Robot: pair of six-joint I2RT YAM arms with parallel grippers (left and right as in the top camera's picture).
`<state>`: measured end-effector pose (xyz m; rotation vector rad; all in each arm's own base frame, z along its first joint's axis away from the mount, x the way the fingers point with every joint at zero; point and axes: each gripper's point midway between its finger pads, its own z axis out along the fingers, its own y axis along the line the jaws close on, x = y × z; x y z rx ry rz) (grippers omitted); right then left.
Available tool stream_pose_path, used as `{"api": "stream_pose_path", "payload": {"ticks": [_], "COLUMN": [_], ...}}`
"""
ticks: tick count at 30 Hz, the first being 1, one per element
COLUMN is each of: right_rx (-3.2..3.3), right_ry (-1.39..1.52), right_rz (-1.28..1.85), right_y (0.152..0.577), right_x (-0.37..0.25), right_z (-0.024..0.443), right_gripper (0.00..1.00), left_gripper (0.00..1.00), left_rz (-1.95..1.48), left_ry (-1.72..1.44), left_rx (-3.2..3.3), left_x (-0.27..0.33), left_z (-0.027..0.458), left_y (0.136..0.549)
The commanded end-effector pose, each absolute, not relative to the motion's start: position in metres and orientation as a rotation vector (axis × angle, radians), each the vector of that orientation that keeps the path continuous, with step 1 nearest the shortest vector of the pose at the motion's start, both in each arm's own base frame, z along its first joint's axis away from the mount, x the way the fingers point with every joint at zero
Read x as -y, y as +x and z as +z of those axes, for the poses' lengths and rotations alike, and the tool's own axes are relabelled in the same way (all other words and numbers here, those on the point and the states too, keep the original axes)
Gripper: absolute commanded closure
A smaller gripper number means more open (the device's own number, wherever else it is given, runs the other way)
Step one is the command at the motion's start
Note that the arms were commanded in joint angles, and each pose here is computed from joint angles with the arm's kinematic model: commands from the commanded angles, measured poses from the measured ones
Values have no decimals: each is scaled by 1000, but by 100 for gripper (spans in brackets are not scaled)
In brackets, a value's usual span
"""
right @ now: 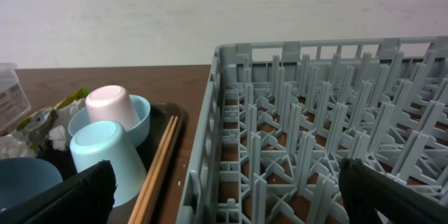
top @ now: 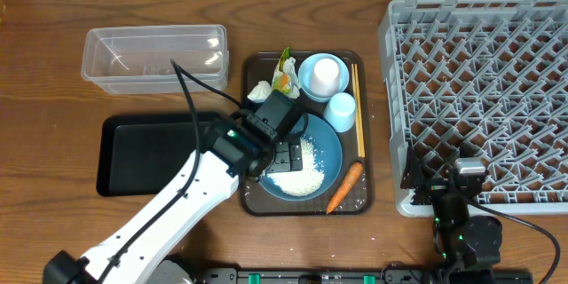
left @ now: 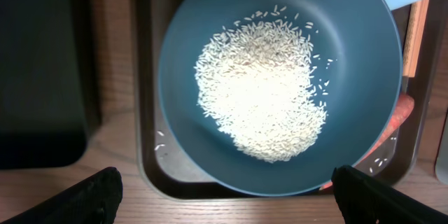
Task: Sort waste into correct bins and load items into the dishwasher rack
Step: 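Lower the left gripper to the right rim of the blue bowl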
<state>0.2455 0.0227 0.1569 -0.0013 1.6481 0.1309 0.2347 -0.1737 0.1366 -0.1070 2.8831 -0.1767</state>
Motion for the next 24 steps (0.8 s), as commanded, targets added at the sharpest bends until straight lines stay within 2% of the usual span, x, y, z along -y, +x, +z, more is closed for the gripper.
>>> {"api": "stream_pose_path", "payload": {"ticks": [1,7,12,24], "right_rx": [-1653,-1654,-1654,-1654], "right_ry": [-33,-33,-33,-33], "right_rz": [140,140,139,139], "right_y": [245,245,245,245], "right_x": [-29,-29,-29,-29], "right_z": [155,155,155,155], "right_gripper": [1,1,1,1], "left_gripper": [2,2,2,2], "left_rz": [-197,-160,-297,-284], "left_ry": [-138,-33,200,205], "left_rx": [-2904,-2960,-2943,-2772], "left_x": [181,189,224,242], "left_z": [134,117,114,121], "left_y": [237,233,229,260]}}
